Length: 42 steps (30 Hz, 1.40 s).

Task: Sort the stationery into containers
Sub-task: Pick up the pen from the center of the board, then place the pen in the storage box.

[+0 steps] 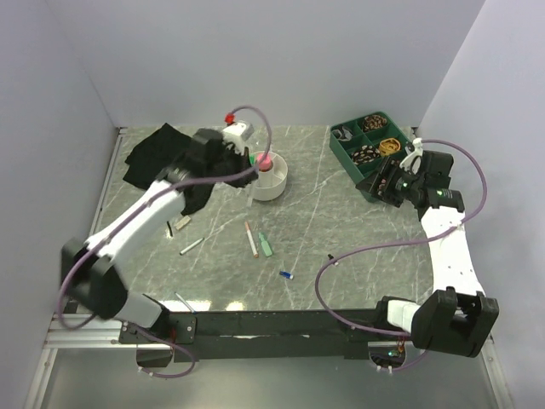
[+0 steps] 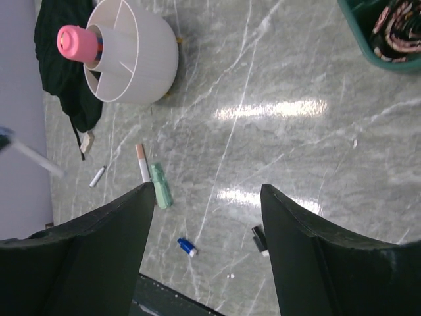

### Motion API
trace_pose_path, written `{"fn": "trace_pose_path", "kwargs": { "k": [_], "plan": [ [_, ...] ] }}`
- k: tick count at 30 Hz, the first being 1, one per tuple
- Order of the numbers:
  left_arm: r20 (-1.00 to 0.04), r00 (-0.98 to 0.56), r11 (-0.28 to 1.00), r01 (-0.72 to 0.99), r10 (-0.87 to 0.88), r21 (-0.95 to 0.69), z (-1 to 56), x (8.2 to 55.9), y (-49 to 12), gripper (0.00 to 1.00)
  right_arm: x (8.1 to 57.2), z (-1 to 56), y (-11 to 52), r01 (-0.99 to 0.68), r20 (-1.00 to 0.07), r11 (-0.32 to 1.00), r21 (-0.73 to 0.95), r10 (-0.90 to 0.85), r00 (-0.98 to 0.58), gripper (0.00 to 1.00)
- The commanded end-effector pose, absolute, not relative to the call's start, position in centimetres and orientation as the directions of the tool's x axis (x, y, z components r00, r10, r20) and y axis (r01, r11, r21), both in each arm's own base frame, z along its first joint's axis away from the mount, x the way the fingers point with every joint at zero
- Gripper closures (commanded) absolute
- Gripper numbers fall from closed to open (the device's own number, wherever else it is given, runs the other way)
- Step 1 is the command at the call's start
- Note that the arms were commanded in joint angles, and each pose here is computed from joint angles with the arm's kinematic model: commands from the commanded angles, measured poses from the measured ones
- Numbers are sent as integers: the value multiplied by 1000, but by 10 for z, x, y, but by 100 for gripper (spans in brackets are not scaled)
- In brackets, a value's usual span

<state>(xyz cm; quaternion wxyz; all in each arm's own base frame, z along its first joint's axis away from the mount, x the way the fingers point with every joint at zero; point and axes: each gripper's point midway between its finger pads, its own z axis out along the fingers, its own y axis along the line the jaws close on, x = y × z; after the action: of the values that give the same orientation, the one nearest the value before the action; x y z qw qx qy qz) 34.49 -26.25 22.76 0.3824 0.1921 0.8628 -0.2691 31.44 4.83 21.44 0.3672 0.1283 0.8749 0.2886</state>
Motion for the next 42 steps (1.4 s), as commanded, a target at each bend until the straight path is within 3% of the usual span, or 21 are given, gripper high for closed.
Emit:
{"fn": "trace_pose_path", "kwargs": {
  "k": [1,4,9,22,36,38,39,42],
  "plan": [
    [-994,-111,653,754,18,-73,282,361,-280,99,335,236,40,-54,-658,824,564,408,-633,27],
    [-998,46,713,701,-35,8,288,379,-273,99,337,233,36,-51,-665,842,537,385,-640,27],
    [-986,164,757,648,-28,86,280,398,-267,99,336,226,33,-40,-665,854,519,374,-647,27],
    [-987,154,784,619,-52,55,266,416,-268,99,314,211,33,-19,-663,864,503,372,-650,27],
    [-998,0,813,579,-69,-56,210,433,-270,98,309,205,32,-14,-655,871,491,358,-666,27],
    [-997,-29,827,556,-74,-77,206,431,-264,86,308,202,32,-12,-653,870,492,360,-667,27],
    [-997,-34,833,548,-71,-78,206,431,-262,72,308,201,32,-8,-651,870,493,362,-667,27],
    [-997,-41,862,502,-64,-76,207,429,-250,53,307,199,33,-8,-646,866,500,366,-670,27]
  ]
}}
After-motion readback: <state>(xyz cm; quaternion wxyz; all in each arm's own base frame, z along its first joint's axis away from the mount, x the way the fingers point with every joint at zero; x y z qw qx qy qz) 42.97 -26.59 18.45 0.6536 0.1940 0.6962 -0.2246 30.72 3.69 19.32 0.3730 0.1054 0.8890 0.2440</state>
